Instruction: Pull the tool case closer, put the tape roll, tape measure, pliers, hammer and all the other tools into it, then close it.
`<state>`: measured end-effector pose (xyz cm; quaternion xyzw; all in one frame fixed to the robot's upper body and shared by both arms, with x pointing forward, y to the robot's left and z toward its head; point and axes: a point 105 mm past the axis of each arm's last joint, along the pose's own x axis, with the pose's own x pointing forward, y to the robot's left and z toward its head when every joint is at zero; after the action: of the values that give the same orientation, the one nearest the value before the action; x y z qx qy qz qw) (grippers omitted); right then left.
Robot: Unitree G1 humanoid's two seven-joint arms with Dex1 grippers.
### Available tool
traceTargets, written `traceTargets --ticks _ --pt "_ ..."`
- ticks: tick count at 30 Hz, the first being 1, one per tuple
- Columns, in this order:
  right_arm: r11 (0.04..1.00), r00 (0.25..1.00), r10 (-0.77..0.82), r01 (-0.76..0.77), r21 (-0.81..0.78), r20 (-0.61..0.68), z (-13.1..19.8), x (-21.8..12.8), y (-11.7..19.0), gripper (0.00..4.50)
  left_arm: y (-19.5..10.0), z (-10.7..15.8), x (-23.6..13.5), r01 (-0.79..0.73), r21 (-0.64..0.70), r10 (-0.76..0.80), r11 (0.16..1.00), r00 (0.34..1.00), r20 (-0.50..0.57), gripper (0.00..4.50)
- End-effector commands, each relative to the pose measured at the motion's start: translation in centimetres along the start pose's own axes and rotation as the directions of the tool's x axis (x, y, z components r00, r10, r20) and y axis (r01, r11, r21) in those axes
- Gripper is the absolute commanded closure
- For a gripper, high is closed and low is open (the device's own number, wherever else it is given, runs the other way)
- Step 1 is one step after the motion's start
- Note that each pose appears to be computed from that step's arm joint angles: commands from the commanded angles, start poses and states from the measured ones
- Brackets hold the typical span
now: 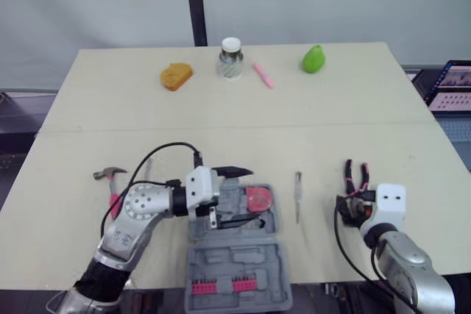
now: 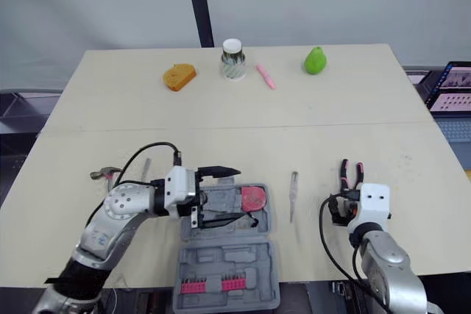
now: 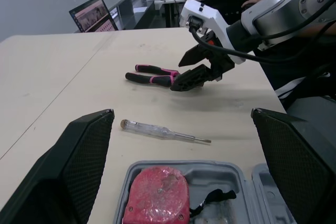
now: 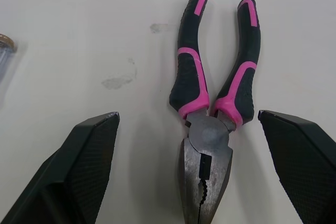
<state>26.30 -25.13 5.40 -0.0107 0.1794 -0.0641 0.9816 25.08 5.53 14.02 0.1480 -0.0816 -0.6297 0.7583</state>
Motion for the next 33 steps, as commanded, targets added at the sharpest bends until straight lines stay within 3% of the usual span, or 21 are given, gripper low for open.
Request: traceTargets --ticks 1,20,24,28,29,33 --pt "0.999 0.999 -0.036 0.036 -0.001 0.008 0.1 0.0 -0.2 0.03 -0.3 0.7 0.6 0.017 0.034 -0.018 0.999 1.000 0.025 0.00" --pt "0.996 0.995 -0.077 0.079 0.028 -0.057 -1.5 0.8 -0.3 0.03 -0.6 0.9 1.1 0.019 0.040 -0.021 0.999 0.999 0.038 0.00" --pt "0.996 0.995 -0.083 0.085 0.033 -0.058 -1.6 0.8 -0.4 1.30 -0.5 1.0 1.3 0.020 0.041 -0.022 0.999 0.999 0.043 0.00" --pt "0.995 0.994 -0.091 0.094 0.039 -0.063 -1.8 0.6 -0.6 3.35 -0.5 1.1 1.5 0.022 0.042 -0.024 0.999 0.998 0.050 0.00" --pt "0.995 0.994 -0.093 0.096 0.041 -0.064 -1.8 0.6 -0.6 3.55 -0.5 1.2 1.5 0.022 0.043 -0.025 0.999 0.998 0.051 0.00" --pt "0.992 0.992 -0.112 0.115 0.050 -0.066 -1.9 0.5 -1.1 3.54 -0.5 1.2 1.6 0.024 0.043 -0.027 0.999 0.998 0.056 0.00"
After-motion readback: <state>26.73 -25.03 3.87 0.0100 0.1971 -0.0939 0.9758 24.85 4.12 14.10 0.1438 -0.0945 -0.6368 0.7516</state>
